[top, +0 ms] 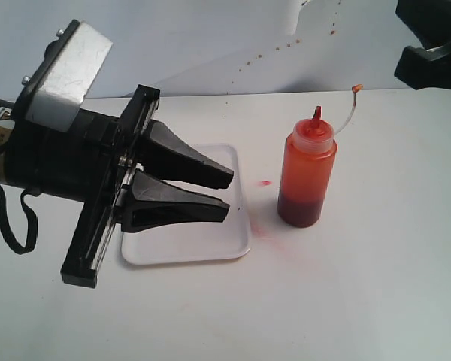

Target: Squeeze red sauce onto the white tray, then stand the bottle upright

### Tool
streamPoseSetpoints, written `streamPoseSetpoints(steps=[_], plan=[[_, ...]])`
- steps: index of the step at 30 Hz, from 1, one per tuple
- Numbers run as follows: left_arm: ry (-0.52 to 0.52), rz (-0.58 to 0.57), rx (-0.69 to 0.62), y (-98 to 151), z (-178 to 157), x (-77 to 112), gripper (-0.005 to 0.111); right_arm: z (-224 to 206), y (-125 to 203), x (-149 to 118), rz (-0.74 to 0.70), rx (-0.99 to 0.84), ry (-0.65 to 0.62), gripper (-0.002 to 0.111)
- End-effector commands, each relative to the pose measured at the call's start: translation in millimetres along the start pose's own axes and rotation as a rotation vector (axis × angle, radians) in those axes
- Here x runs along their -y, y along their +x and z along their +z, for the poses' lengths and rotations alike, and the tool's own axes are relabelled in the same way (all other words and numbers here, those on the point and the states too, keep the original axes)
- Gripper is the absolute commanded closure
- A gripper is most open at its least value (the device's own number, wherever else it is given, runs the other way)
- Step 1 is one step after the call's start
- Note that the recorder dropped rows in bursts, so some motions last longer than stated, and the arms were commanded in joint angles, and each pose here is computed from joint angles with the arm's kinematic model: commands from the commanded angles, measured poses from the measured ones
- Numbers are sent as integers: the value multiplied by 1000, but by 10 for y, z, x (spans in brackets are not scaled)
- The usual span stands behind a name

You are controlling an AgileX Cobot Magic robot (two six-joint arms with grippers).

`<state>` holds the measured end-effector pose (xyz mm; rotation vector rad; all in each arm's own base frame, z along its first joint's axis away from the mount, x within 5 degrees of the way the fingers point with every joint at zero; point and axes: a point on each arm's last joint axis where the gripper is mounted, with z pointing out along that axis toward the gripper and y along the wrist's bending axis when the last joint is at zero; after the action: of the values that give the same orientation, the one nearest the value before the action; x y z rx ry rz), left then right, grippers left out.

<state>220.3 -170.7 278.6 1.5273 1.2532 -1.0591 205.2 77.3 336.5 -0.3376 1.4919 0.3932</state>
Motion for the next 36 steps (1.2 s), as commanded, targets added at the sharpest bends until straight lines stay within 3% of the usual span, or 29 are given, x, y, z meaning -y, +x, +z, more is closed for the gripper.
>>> streamPoseSetpoints(steps=[1,31,33,36], plan=[[-3,-10,8,-16,-12,11,75,-16,8,11,5,-2,8,108],[-1,-13,6,-3,-6,2,75,-16,8,11,5,-2,8,108],[-3,-15,9,-6,-6,0,77,-16,8,11,5,-2,8,108],[-49,1,-37,7,-21,-24,92,-16,8,11,5,-2,8,108]])
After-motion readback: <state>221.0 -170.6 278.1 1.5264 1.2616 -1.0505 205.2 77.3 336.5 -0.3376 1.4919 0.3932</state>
